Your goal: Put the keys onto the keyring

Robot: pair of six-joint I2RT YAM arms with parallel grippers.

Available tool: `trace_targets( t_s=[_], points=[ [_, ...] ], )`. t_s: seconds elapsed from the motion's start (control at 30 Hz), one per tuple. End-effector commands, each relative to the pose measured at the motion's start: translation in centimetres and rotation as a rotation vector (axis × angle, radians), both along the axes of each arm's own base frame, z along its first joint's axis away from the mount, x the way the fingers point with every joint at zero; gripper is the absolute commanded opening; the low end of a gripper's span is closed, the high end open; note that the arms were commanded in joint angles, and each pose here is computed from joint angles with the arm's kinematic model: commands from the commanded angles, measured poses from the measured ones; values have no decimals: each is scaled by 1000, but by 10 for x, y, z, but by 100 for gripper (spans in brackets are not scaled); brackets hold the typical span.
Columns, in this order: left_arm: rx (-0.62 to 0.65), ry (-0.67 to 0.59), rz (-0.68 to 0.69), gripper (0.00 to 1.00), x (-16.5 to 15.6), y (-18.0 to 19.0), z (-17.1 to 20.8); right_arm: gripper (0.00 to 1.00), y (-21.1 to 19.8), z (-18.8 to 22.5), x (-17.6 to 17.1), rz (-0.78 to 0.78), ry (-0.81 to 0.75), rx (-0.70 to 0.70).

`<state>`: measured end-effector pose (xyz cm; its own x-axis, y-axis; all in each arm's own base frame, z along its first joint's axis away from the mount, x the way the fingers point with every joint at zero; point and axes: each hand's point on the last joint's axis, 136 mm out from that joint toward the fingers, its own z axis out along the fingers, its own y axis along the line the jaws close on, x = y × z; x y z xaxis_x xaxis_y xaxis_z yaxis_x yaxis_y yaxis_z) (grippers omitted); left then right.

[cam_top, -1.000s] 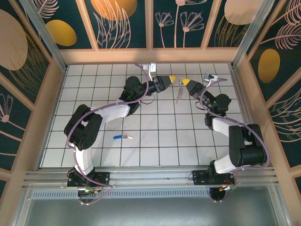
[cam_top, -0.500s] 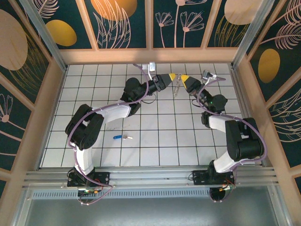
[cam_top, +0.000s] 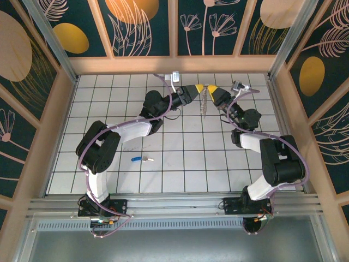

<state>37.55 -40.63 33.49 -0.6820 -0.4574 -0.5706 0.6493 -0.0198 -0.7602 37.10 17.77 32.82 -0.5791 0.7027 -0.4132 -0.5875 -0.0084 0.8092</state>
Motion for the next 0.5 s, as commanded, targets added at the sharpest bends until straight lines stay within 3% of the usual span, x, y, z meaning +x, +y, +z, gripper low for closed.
trace_targets(
  t_s=[0.0, 0.47],
  points=[
    [-41, -28, -3, 33, -4, 0, 8, 0, -2, 38, -16, -3, -173, 49],
    [-40, -23, -23, 28, -8, -8, 5, 0, 2, 35, -12, 6, -162, 51]
  ],
)
